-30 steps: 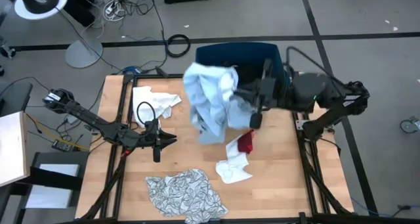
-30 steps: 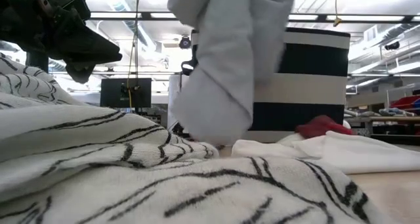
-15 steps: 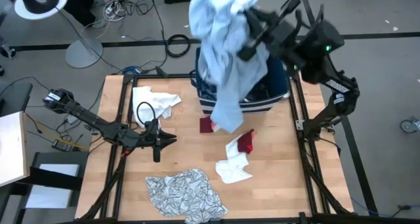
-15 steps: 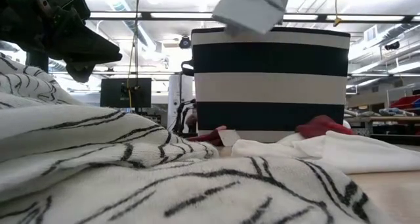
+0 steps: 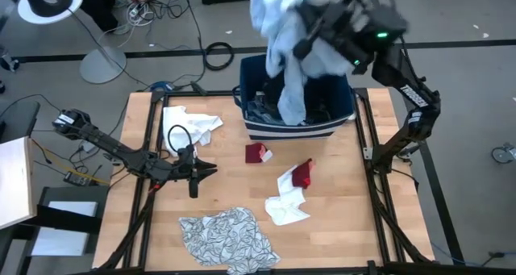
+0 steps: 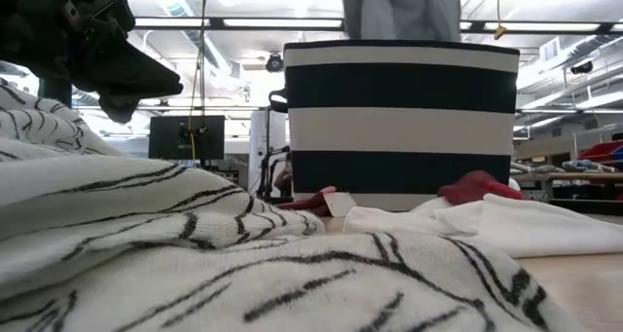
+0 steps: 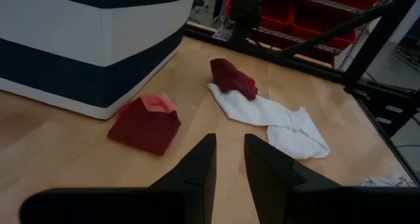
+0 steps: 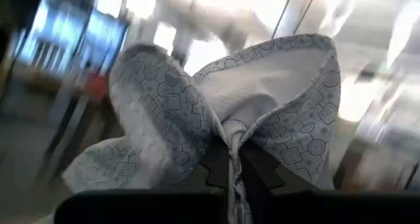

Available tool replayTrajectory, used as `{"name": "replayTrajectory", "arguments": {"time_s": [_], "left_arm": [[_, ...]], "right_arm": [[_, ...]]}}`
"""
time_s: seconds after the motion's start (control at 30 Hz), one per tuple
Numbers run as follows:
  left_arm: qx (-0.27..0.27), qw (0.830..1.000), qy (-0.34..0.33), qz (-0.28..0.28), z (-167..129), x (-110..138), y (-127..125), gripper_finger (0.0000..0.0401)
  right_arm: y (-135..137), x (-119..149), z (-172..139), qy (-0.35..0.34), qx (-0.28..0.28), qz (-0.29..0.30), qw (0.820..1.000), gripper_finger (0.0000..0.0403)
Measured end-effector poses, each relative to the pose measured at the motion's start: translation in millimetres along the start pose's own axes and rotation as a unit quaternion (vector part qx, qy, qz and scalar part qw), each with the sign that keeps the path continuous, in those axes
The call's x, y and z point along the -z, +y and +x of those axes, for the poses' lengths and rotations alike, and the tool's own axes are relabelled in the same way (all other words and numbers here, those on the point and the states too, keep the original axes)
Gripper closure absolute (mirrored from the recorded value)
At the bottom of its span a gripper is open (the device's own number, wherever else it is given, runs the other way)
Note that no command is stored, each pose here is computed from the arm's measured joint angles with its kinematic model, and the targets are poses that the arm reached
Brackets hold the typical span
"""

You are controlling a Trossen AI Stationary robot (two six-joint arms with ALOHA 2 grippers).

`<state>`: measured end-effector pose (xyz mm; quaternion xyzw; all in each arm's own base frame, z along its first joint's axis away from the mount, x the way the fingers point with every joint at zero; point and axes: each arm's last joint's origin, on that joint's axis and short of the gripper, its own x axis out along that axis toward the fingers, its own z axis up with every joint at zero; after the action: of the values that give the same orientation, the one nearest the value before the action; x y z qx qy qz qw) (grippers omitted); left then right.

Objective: Sort clothes
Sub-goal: Put the white polo shirt into the blue bin

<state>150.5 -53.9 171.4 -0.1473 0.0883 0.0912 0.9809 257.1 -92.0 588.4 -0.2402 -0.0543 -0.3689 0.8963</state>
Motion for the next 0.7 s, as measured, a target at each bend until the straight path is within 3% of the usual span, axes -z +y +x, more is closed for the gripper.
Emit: {"name": "replayTrajectory", "arguments": {"time_s": [0.07, 0.17, 0.33, 0.5, 0.7], "left_arm": [[0.000, 1.000, 0.001, 0.000, 0, 0, 0, 0.0316], [-0.001, 1.000, 0.002, 0.000, 0, 0, 0, 0.0316], [0.000, 1.000, 0.000, -0.002, 0, 0, 0, 0.0316], [0.001, 1.000, -0.003, -0.004, 0, -1, 0, 0.0316], [0.002, 1.000, -0.004, -0.005, 0, -1, 0, 0.0316]], "right_arm": [[6, 22, 0, 0.100, -0.026, 0.008, 0.995, 0.0391], [13, 59, -1, 0.249, -0.052, 0.029, 0.967, 0.0388], [25, 138, -1, 0.468, -0.057, 0.030, 0.881, 0.0385], [44, 208, 1, 0.550, -0.094, 0.084, 0.825, 0.0383], [63, 294, -2, 0.616, -0.108, 0.150, 0.766, 0.0321]]}}
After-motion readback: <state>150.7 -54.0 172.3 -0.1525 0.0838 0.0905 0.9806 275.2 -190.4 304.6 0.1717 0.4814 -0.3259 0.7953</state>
